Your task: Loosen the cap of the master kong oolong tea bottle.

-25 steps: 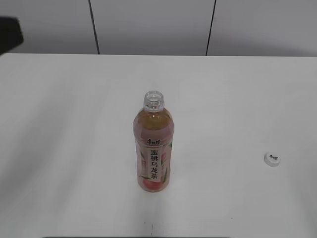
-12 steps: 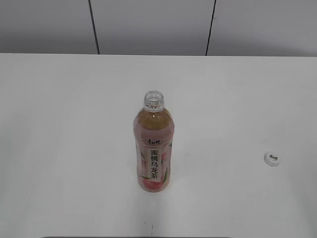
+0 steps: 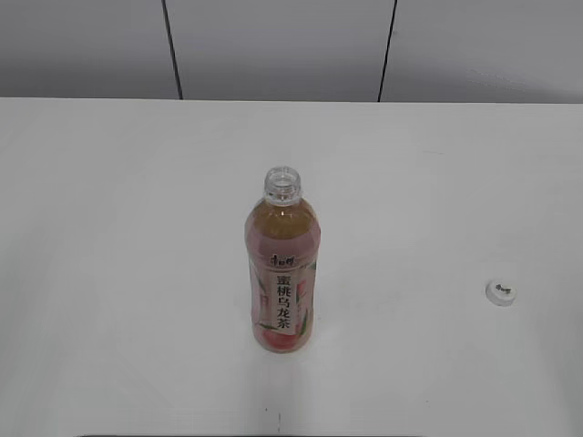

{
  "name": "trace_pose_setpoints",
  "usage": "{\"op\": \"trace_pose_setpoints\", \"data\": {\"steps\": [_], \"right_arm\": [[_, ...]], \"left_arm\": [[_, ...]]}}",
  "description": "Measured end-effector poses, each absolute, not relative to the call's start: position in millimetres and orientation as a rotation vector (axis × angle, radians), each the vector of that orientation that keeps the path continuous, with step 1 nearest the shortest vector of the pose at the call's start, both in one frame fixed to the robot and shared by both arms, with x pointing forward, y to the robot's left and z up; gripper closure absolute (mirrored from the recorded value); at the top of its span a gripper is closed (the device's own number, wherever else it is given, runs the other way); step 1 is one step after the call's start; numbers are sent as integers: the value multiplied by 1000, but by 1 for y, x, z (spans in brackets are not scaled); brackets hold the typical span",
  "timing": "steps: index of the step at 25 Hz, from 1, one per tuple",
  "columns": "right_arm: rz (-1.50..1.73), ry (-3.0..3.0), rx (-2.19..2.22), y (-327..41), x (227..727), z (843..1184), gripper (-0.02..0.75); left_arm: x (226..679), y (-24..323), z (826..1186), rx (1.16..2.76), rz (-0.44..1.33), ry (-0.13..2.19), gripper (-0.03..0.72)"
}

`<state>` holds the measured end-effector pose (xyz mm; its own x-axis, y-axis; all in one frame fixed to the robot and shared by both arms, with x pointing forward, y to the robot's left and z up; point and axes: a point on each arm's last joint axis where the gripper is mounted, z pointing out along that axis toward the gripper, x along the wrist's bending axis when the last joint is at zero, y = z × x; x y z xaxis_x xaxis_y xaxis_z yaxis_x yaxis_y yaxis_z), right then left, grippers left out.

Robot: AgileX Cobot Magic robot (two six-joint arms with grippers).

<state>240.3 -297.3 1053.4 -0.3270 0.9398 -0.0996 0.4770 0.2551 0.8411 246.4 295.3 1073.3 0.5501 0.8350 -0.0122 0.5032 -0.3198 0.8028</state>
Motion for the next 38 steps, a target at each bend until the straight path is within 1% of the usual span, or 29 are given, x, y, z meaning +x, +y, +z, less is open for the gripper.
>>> {"op": "trace_pose_setpoints", "data": {"steps": [11, 18, 21, 29, 33, 38], "right_arm": [[968, 1916, 1284, -297, 240, 1053, 194], [975, 1906, 1280, -298, 239, 1053, 194], [963, 1864, 1306, -298, 237, 1053, 194], [913, 1699, 1396, -298, 230, 1053, 194], [909, 1694, 1400, -298, 230, 1053, 194], [911, 1694, 1400, -298, 230, 1053, 194]], "left_arm": [[254, 292, 1080, 1874, 601, 1018, 139], [259, 288, 1093, 1735, 650, 932, 140], [259, 289, 1099, 1652, 699, 928, 148], [248, 299, 1105, 1429, 956, 1114, 179], [248, 300, 1105, 1376, 1037, 1208, 195], [248, 300, 1105, 1344, 1083, 1261, 200]]}}
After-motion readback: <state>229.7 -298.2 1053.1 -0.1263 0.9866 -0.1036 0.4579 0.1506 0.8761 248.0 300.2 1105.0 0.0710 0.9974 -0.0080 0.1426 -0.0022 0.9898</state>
